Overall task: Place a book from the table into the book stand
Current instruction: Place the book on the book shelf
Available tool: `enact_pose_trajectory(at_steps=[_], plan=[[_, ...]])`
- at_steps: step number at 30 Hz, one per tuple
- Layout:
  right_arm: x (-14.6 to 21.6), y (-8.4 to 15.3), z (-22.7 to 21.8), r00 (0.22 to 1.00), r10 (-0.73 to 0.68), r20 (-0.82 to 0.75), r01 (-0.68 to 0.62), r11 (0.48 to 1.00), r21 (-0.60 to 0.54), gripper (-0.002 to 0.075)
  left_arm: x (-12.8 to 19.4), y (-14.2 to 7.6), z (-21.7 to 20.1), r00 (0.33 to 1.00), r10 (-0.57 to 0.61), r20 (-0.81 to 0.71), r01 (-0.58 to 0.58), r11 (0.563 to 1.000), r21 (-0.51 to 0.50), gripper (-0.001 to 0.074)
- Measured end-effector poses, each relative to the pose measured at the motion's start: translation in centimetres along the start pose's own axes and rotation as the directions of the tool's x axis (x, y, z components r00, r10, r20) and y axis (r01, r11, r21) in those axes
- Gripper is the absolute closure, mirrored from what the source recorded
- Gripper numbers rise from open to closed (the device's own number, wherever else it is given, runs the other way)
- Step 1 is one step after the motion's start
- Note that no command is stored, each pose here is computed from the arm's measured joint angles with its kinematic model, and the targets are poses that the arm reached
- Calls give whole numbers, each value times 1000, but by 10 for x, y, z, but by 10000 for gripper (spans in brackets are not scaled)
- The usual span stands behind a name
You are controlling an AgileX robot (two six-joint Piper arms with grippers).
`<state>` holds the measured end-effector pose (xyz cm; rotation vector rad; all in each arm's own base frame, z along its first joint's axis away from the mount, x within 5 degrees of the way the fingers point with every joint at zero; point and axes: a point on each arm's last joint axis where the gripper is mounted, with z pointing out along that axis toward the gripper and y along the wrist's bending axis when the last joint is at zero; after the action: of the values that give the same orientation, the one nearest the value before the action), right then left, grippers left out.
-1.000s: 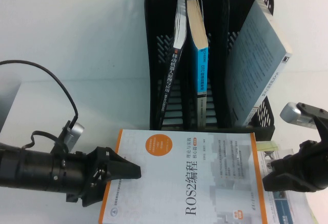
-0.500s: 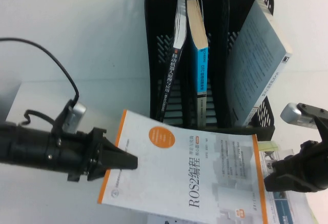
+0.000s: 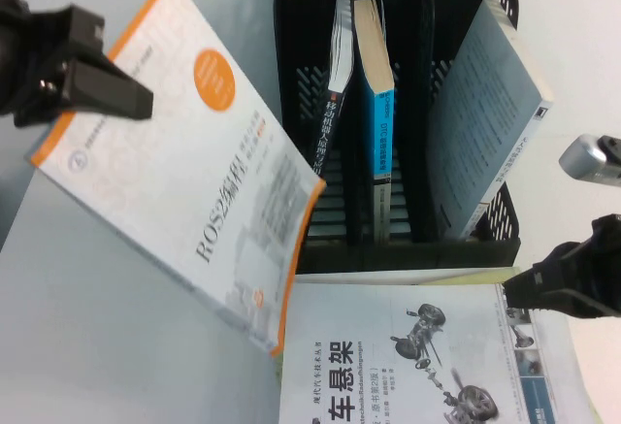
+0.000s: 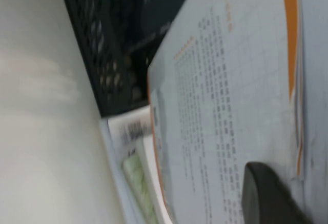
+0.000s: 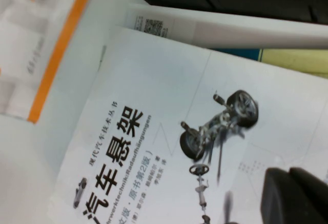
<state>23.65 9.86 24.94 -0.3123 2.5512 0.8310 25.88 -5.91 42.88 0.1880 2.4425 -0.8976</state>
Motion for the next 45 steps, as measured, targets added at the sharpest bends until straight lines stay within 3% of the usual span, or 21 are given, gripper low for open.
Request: enact_pose_trajectory(at_steps=[6, 15, 21, 28, 35, 45], plan=[[-3, 2, -2, 1000, -3, 10, 3, 1000, -5, 729, -11, -20, -11, 998, 4, 62, -7, 999, 48, 633], [-3, 2, -2, 1000, -3, 10, 3, 1000, -5, 729, -8, -37, 65, 984, 62, -167, -43, 992, 114, 633], [-2, 2, -2, 1000, -5, 2, 6, 1000, -8, 729, -24, -25, 97, 981, 46, -188, -59, 996, -62, 633], [-8, 8, -1, 999, 1, 50, 3, 997, -74, 729, -56, -34, 58, 990, 128, -50, -137, 953, -269, 633], [-39, 20, 2, 987, -6, 162, 39, 979, -199, 729, -71, -53, 23, 974, 207, 88, -170, 935, -312, 633], [-49, 20, 10, 990, -35, 135, 66, 970, -233, 729, -74, -50, 21, 977, 184, 110, -134, 924, -357, 633]])
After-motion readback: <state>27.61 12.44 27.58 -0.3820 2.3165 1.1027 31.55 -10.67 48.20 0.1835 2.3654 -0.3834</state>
